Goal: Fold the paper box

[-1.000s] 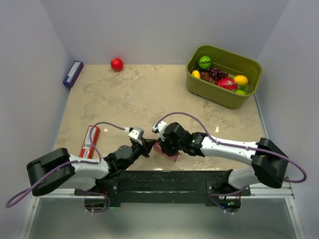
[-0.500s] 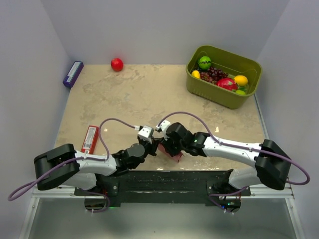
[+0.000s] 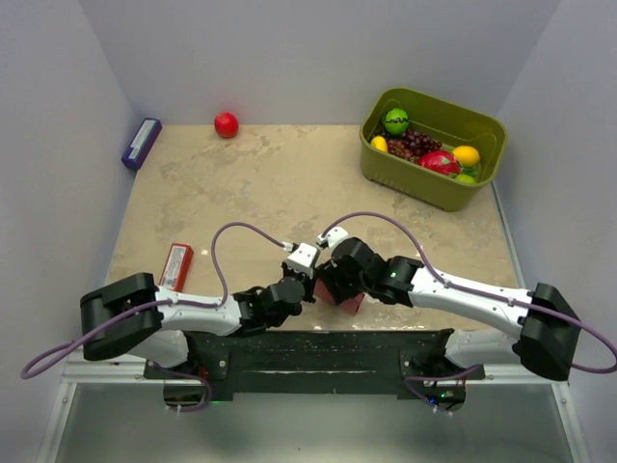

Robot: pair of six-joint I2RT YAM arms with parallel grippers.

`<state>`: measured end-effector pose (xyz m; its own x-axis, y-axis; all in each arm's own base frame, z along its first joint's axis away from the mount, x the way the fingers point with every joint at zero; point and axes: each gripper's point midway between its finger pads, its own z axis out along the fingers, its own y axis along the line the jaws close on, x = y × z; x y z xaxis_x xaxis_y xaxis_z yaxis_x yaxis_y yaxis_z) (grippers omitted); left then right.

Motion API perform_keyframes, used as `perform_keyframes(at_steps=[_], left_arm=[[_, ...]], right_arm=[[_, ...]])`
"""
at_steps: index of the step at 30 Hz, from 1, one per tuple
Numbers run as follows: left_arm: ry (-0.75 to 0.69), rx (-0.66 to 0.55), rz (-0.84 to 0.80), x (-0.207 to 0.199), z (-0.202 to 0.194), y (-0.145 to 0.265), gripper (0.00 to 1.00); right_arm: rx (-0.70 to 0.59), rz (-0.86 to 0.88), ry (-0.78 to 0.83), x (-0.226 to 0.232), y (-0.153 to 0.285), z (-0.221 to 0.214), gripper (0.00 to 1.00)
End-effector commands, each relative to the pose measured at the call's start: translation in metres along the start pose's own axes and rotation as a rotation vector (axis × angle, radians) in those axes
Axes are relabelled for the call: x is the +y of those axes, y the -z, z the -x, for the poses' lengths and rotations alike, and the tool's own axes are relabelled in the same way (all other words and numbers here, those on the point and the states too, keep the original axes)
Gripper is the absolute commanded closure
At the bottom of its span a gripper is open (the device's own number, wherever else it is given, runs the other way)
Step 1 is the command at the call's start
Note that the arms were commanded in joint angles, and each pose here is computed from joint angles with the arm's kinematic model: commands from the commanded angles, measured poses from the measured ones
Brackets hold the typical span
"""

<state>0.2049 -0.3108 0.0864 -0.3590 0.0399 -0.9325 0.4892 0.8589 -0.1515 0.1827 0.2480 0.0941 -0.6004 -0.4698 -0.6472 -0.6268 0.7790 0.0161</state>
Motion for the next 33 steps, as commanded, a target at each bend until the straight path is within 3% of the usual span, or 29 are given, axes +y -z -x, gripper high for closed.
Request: perform_keyframes(at_steps=[1, 9, 15, 20, 33], left_arm=[[-0.212, 0.286, 0.072, 0.040, -0.085, 0.024, 1.00], [-0.179, 0.258, 0.073, 0.040, -0.078, 0.029, 1.00], [-0.178, 0.262, 0.074, 0.040, -0.079, 0.030, 1.00], [-0.178, 0.269, 0.073, 0.038, -0.080, 0.029, 1.00], [-0.181, 0.273, 0.060, 0.036, -0.081, 0.028, 1.00]], right_arm=[[-0.092, -0.080, -0.136, -0.013, 0.033, 0.022, 0.33], [-0.071, -0.181, -0.274, -0.036, 0.065, 0.004, 0.31], [-0.062, -0.133, -0.304, -0.031, 0.075, -0.005, 0.34], [-0.011, -0.085, -0.316, -0.020, 0.074, -0.014, 0.40], [0.103, -0.153, -0.379, -0.021, 0.058, -0.053, 0.53]])
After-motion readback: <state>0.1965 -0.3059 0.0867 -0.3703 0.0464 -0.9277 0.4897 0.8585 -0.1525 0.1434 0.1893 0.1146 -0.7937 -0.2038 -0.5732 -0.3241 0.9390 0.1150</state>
